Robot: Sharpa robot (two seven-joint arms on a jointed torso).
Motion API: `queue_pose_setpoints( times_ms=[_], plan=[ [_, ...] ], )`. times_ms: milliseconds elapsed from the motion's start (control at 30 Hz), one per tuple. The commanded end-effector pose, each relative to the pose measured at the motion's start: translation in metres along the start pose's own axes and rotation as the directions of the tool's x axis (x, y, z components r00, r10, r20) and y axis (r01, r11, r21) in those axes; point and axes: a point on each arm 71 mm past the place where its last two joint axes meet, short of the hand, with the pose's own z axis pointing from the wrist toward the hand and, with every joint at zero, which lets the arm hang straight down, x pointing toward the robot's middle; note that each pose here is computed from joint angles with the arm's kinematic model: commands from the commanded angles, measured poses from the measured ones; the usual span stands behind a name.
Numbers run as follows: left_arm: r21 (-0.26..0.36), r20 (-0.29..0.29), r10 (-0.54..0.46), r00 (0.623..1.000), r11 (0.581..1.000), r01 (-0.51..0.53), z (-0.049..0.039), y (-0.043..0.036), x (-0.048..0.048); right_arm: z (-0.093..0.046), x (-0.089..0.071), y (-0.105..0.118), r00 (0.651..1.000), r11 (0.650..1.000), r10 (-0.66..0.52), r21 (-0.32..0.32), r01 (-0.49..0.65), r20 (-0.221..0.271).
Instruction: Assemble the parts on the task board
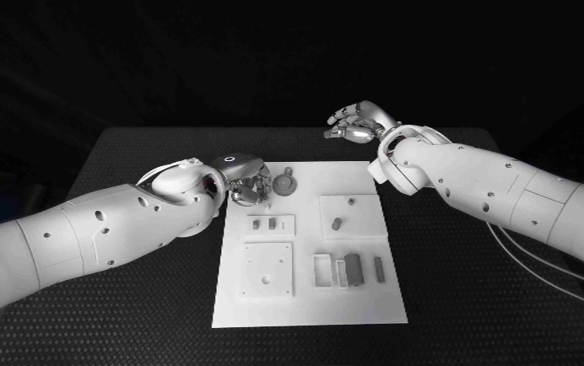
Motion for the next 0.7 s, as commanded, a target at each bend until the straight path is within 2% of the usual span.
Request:
queue_pose_setpoints(
  times_ms=[33,433,700],
  plan=[
    [-0.004,-0.029,0.017,0.999,1.0,-0.017,0.0007,0.0013,0.0039,0.0,0.0021,0.0006,1.0,1.0,0.002,-0.005,-0.002,-0.013],
    [-0.007,-0.055,0.024,0.998,1.0,-0.024,0.0011,0.0021,0.0085,-0.0001,0.0028,0.0002,1.0,1.0,0.002,-0.003,-0.002,-0.015],
    [0.004,-0.062,0.02,0.998,1.0,-0.02,0.0009,-0.0027,0.0097,0.0,0.003,0.0,1.0,1.0,0.002,-0.003,-0.002,-0.016]
  ],
)
